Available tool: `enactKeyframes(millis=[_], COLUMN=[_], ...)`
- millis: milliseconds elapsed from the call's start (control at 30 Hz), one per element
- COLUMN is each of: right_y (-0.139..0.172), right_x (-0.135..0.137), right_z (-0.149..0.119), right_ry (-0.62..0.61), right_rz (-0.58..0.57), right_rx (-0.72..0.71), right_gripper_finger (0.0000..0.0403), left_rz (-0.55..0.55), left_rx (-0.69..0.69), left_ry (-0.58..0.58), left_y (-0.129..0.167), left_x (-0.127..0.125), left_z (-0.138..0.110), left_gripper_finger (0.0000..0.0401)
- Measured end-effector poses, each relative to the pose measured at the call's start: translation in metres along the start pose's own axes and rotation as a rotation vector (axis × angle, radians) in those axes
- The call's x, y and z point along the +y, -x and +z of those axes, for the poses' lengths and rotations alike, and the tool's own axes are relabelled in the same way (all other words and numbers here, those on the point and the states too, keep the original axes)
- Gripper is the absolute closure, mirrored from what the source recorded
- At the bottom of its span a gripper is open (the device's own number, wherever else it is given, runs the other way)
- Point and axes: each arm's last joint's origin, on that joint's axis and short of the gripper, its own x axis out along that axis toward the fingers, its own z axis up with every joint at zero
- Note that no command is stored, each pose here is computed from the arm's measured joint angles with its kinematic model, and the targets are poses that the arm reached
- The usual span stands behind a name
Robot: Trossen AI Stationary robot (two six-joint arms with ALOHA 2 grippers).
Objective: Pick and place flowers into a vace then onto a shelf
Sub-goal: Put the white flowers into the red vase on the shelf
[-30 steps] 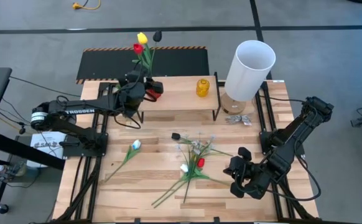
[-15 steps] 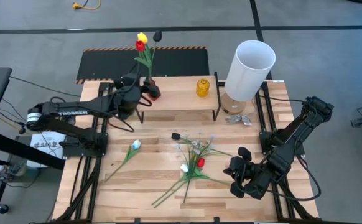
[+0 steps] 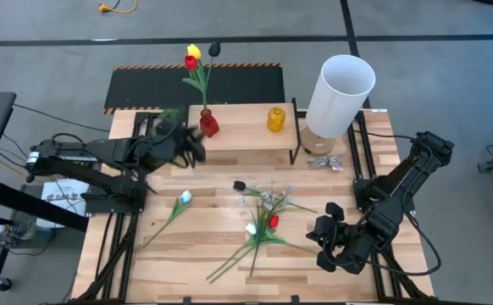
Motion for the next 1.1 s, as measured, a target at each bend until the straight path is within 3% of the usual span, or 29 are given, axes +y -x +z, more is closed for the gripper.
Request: enactKeyframes(millis=[167,300,467,633,767,967,1100], right_y=[0.001,0.001,0.001,0.002,0.003,-0.012,-0.042], right_x=[0.001,0.002,0.007,0.016,0.022,0.035,0.041], right_z=[-0.001,0.000,0.002,0.006,0.010,0.012,0.013], right_ry=[0.006,-0.012,-0.121,-0.251,-0.421,-0.583,-0.661], right_rz=[0.003,0.016,0.083,0.194,0.260,0.256,0.211], right_rx=[0.002,-0.005,0.009,0.032,0.024,-0.088,-0.112], right_gripper_finger=[0.0403,0.0403,0.0403,0.0403,0.0403,0.0403,0.0403], left_rz=[-0.411,-0.550,-0.577,-0.526,-0.504,-0.457,-0.459], left_rx=[0.332,0.570,0.709,0.701,0.668,0.663,0.709], left_ry=[0.092,0.151,0.116,0.106,0.090,0.010,-0.003], left_y=[0.012,0.023,0.036,0.048,0.058,0.072,0.081], left_x=[-0.023,-0.047,-0.070,-0.082,-0.083,-0.077,-0.076], left_z=[-0.018,-0.044,-0.077,-0.097,-0.102,-0.110,-0.116], left_gripper_finger=[0.0247,0.0247,0.0247,0.0247,0.0247,0.0247,0.0247])
